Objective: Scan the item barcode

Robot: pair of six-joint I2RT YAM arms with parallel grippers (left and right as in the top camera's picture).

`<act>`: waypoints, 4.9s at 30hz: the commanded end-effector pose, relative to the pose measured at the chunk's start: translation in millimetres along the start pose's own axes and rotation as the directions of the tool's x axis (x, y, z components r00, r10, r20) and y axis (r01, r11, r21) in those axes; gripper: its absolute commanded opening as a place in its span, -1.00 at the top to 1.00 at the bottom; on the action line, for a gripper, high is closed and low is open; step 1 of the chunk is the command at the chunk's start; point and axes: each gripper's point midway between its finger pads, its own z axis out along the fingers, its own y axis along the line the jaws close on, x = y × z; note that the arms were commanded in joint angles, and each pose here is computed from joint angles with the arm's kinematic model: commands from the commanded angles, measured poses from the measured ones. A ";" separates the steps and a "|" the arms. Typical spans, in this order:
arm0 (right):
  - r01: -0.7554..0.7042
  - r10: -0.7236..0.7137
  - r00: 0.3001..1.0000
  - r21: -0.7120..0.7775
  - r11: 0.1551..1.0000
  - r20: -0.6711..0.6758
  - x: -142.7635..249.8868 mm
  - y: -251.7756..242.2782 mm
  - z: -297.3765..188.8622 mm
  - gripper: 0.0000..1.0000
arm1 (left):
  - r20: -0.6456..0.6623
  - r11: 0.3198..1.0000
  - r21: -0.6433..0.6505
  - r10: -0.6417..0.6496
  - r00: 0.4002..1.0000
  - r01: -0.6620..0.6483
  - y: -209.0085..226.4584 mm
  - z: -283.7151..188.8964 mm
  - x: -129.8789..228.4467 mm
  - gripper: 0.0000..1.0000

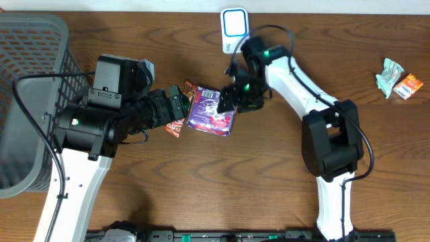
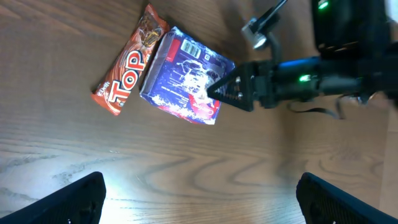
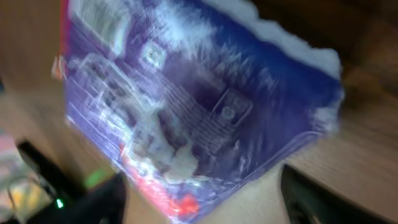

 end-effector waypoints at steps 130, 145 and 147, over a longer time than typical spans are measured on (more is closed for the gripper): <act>-0.202 0.357 0.497 -0.294 0.934 0.791 -180.7 -22.7 -194.7 0.98 | 0.007 1.000 0.007 0.005 1.000 -0.005 -1.9 -2.1 -2.9 -0.95; -0.325 0.345 0.417 -0.216 0.921 0.841 -165.6 -94.8 -237.7 0.98 | 0.007 1.000 0.008 0.005 1.000 -0.005 -1.9 -2.1 -2.9 -0.96; -0.393 0.329 0.418 -0.158 0.906 0.847 -143.4 -128.6 -257.8 0.98 | 0.007 1.000 0.008 0.005 1.000 -0.005 -1.9 -2.1 -2.9 -0.95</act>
